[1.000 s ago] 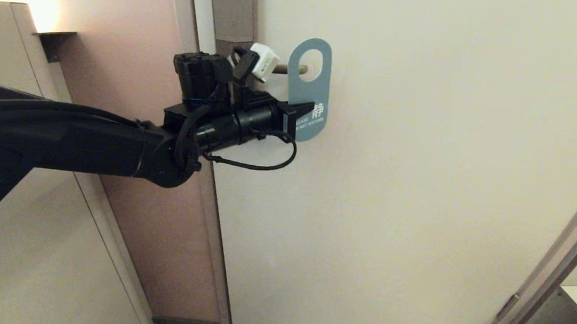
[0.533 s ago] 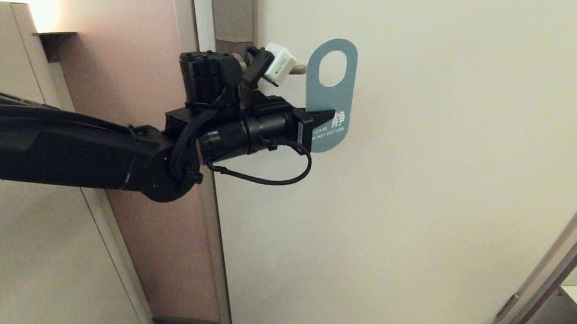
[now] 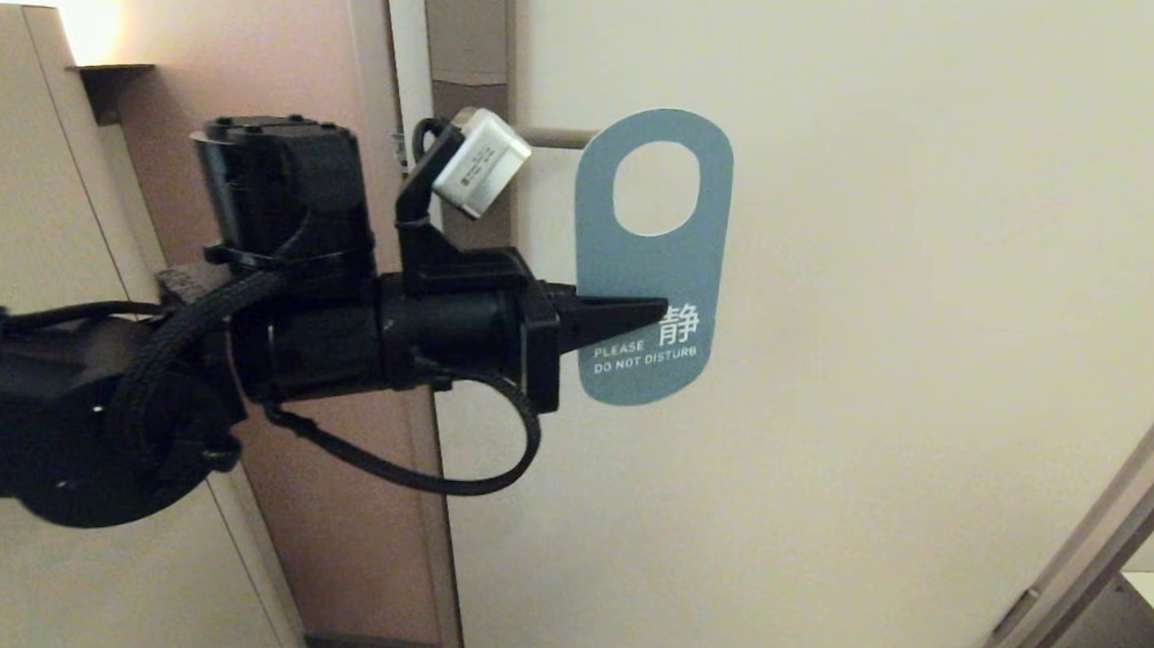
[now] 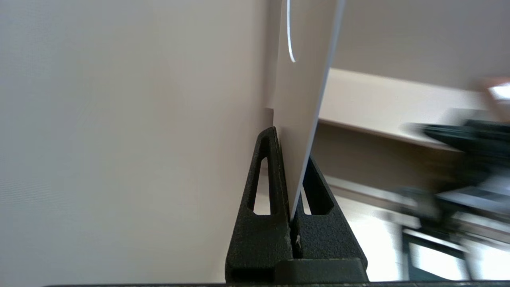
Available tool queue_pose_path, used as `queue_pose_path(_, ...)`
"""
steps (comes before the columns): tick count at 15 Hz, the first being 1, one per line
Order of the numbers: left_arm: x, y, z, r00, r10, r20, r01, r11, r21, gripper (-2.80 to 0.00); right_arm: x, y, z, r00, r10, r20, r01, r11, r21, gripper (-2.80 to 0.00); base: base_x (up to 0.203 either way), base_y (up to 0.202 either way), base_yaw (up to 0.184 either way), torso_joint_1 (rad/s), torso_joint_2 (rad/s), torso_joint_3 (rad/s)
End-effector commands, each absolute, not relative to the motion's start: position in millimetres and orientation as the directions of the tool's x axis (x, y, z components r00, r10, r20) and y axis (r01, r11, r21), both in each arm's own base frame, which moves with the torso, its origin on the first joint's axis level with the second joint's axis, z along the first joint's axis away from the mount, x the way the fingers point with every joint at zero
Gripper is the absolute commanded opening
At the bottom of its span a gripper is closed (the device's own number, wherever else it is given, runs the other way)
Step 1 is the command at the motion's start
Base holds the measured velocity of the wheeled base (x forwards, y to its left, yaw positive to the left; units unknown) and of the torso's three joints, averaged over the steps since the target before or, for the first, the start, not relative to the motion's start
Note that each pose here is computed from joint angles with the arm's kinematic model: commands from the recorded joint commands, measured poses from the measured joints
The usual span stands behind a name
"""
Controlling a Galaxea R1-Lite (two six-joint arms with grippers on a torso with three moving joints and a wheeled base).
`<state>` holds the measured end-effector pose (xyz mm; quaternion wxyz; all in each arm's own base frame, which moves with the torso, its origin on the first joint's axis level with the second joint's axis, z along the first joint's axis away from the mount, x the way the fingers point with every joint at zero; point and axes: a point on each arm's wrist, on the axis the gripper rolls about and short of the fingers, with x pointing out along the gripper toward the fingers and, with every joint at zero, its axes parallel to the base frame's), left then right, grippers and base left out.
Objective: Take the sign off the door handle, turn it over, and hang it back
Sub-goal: Hand it to the other hand
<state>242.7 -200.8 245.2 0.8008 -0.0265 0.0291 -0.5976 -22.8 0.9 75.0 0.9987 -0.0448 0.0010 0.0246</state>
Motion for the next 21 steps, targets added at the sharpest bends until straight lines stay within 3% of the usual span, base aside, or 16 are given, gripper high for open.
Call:
queue_pose_path(1, 207.2, -176.8, 263.4, 0.174, -0.984, 0.031, 0.978, 0.169, -0.119, -2.8, -22.7, 0.9, 75.0, 0.999, 0.05, -0.006, -0.05, 0.995, -0.09, -2.8, 0.0, 0.0, 0.0, 0.0, 0.0, 0.0)
queue_pose_path(4, 184.8, -163.0, 267.3, -0.004, -0.999, 0.038, 0.978, -0.012, -0.208, -2.8, -22.7, 0.9, 75.0, 0.999, 0.051, -0.006, -0.051, 0.995, -0.09, -2.8, 0.0, 0.0, 0.0, 0.0, 0.0, 0.0)
queue_pose_path(7, 182.9, -163.9, 261.4, -0.112, -0.993, 0.022, 0.964, -0.114, -0.24, -2.8, -22.7, 0.9, 75.0, 0.999, 0.05, -0.006, -0.051, 0.995, -0.09, -2.8, 0.0, 0.0, 0.0, 0.0, 0.0, 0.0)
queue_pose_path(16, 244.1, -211.7, 205.4, -0.136, -0.99, 0.023, 0.962, -0.137, -0.237, -2.8, -22.7, 0.9, 75.0, 0.999, 0.051, -0.006, -0.051, 0.994, -0.093, -2.8, 0.0, 0.0, 0.0, 0.0, 0.0, 0.0)
queue_pose_path(21, 282.7, -243.6, 195.4, -0.186, -0.981, 0.05, 0.965, -0.193, -0.18, -2.8, -22.7, 0.9, 75.0, 0.999, 0.051, -0.006, -0.051, 0.994, -0.093, -2.8, 0.0, 0.0, 0.0, 0.0, 0.0, 0.0)
